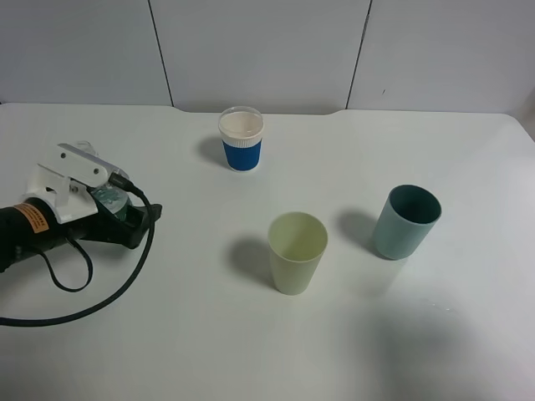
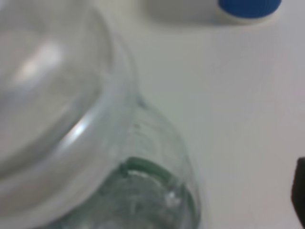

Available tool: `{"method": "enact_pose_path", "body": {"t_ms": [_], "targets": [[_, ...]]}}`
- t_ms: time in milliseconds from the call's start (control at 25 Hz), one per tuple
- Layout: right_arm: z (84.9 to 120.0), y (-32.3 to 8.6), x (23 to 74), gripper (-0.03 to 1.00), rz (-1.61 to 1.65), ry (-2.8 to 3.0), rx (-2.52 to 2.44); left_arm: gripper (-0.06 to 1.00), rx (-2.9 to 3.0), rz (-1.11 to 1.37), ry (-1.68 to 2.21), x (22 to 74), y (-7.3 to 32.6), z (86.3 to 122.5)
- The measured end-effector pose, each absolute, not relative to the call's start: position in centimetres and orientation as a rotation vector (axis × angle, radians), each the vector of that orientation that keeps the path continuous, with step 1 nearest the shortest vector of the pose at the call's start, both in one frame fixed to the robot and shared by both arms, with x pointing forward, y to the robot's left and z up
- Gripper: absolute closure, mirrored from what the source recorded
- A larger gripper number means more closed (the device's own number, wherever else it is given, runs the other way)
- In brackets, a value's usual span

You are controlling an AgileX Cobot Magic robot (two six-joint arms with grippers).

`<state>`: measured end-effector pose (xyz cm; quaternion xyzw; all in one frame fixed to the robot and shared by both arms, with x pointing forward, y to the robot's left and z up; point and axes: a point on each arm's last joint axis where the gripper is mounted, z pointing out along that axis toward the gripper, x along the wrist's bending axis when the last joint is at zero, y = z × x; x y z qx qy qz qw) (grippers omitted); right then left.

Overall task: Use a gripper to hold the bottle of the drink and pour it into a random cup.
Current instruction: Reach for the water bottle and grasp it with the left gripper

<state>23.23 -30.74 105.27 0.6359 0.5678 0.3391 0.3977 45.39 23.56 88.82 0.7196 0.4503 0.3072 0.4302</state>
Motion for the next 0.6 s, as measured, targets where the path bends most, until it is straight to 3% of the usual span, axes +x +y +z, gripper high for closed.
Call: {"method": "enact_pose_path", "body": {"t_ms": [600], "targets": [[105.27,-30.74,23.23,0.33,0.859,1.438,1.610,-0.03,1.780,0.767,1.108,45.48,23.45,88.58]]}}
